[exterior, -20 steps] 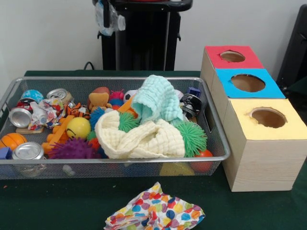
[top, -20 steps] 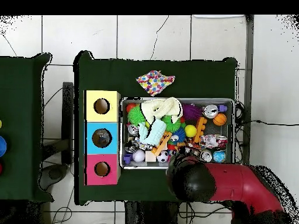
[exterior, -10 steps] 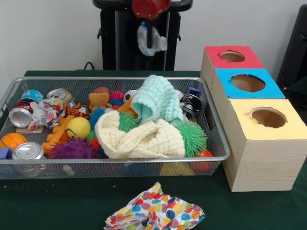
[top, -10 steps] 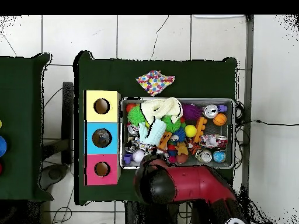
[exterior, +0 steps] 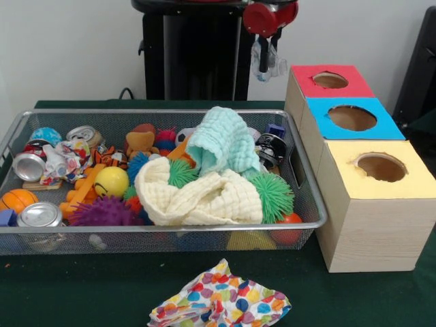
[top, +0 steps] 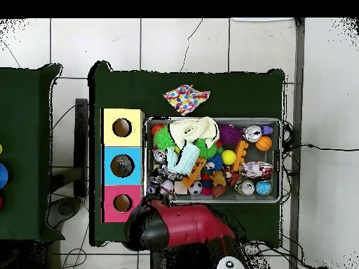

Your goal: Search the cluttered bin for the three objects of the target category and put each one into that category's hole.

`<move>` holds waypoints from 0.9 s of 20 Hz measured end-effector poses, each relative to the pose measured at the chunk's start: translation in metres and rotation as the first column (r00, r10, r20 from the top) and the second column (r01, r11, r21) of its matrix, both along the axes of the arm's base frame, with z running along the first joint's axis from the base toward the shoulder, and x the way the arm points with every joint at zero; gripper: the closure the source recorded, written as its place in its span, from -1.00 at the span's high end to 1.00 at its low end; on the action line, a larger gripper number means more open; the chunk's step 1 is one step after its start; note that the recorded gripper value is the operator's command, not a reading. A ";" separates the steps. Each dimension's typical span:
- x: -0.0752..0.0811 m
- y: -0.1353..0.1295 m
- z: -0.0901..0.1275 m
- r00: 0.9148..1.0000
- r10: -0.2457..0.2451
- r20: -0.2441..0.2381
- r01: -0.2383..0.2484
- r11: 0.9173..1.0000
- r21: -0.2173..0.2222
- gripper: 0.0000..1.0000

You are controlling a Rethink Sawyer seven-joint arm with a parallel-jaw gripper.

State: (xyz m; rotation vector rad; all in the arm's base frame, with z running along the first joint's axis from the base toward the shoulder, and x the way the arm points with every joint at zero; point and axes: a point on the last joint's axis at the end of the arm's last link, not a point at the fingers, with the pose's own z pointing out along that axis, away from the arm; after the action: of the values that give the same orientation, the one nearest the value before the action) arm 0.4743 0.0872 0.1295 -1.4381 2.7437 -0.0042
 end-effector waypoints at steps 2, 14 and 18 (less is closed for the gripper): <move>0.001 -0.001 0.002 1.000 -0.026 0.003 0.026 1.000 -0.001 -1.00; 0.004 -0.065 0.011 0.983 -0.183 0.017 0.184 0.982 -0.033 -1.00; 0.001 -0.056 0.012 0.983 -0.182 0.015 0.182 0.982 -0.040 -1.00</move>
State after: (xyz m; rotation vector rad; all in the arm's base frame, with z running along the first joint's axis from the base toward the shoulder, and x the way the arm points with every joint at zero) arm 0.4756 0.0314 0.1413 -1.1859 2.8714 -0.0746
